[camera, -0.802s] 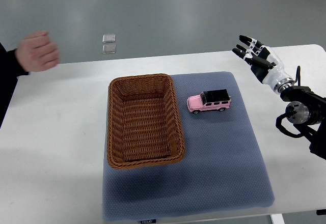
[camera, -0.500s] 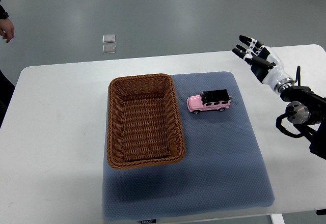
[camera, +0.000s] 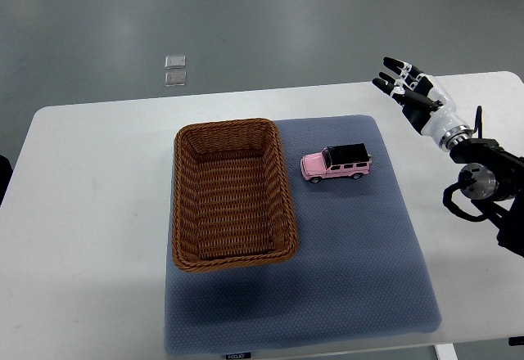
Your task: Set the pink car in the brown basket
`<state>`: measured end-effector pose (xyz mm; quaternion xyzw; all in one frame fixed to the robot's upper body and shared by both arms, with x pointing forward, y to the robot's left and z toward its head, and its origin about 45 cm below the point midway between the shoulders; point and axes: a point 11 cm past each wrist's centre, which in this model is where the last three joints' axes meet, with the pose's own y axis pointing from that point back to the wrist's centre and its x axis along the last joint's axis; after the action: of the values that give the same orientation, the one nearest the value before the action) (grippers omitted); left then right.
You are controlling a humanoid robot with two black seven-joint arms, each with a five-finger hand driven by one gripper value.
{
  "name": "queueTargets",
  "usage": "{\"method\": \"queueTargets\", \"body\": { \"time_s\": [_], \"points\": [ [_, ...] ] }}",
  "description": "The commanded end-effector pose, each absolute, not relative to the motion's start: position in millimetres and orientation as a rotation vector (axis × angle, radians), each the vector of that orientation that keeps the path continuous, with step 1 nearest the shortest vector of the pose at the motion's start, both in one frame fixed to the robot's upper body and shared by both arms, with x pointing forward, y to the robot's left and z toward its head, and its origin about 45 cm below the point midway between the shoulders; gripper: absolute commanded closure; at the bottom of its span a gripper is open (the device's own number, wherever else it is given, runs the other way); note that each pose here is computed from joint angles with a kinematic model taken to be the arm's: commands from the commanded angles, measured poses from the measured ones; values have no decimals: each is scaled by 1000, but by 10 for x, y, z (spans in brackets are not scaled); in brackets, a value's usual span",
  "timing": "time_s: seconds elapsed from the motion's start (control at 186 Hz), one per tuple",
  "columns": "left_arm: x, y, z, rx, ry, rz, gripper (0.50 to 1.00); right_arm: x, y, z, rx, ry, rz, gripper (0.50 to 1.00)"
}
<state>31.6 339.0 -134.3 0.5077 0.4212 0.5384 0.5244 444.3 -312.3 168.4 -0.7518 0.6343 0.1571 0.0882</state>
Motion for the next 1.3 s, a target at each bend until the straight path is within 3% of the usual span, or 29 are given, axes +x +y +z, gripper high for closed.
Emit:
{"method": "queueTargets", "body": {
  "time_s": [0.0,0.662,1.297],
  "points": [
    [316,3390,-1343,1215,1008,1288,500,4439,-3116,1678,-2242,1886,469,589],
    [316,3390,-1343,1215,1008,1288,500,4403,-2979,1734,-2481,1762,322,589],
    [307,3396,-1343,1216,1009,1290,500,4408,-2533,2062,-3088,1284,-480,591]
  ]
}}
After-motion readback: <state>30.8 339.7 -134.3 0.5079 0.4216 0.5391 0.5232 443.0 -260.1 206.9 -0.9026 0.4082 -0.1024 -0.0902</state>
